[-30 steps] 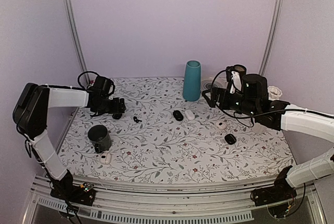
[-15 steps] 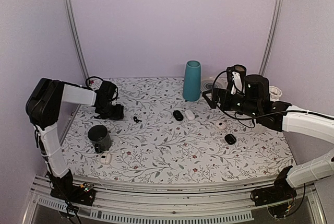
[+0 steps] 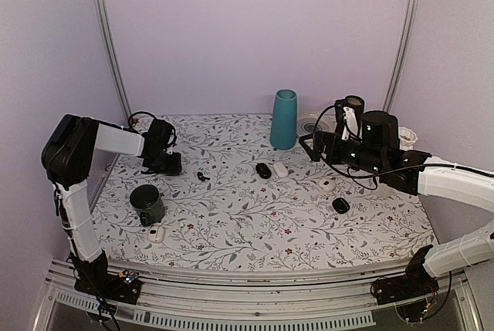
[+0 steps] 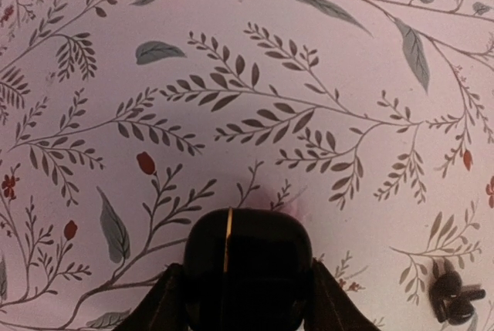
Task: Insert the wireless bluetooth earbuds into the charging case
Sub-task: Pick up the charging case from the center of the board, then pass from the left arm to the right
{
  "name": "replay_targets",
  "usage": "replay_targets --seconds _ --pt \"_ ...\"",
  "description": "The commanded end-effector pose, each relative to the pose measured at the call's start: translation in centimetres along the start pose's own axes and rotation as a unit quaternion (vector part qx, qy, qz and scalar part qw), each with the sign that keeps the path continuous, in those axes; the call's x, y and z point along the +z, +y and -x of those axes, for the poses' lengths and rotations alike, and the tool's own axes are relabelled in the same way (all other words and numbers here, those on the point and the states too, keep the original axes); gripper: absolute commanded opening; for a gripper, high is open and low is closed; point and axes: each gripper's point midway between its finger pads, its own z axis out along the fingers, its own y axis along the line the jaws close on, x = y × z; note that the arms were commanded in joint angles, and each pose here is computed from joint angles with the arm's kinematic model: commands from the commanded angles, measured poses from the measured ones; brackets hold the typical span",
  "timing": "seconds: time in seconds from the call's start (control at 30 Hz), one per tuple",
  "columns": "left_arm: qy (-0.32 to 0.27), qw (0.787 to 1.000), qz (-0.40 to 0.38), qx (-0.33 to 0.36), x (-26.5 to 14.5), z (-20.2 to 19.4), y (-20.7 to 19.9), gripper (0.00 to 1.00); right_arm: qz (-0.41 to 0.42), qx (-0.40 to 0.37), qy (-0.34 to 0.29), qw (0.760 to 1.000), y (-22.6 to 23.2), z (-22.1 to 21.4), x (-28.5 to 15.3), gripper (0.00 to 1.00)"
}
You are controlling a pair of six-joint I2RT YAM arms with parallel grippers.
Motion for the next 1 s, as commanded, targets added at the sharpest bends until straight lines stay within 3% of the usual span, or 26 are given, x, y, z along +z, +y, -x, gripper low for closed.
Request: replay_targets --seconds 0.0,0.1,0.47,0.63,0.97 --pt "0.018 1.000 -0.014 0.009 0.4 -1.1 -0.4 0.29 0.021 0.003 -0.005 1.000 0.7 0.1 -0.5 0.99" --pt "-0.019 0.999 -0.035 0.024 -1.9 1.0 -1.8 0.23 0.038 0.001 -0.006 0.999 1.2 0.1 -0.6 0.99" --pt "-0.145 0.975 -0.100 0.138 -10.0 4.0 -10.0 0.22 0.111 0.005 0.013 0.994 4.2 0.2 0.4 0.99" --pt "-0.221 0.943 -0.160 0.189 -15.5 4.8 -14.6 0.21 0.154 0.015 0.029 0.988 5.9 0.3 0.9 0.99" --pt "-0.352 0.853 -0.238 0.303 -26.2 3.6 -22.5 0.20 0.238 0.042 0.058 0.969 9.5 0.9 2.1 0.92"
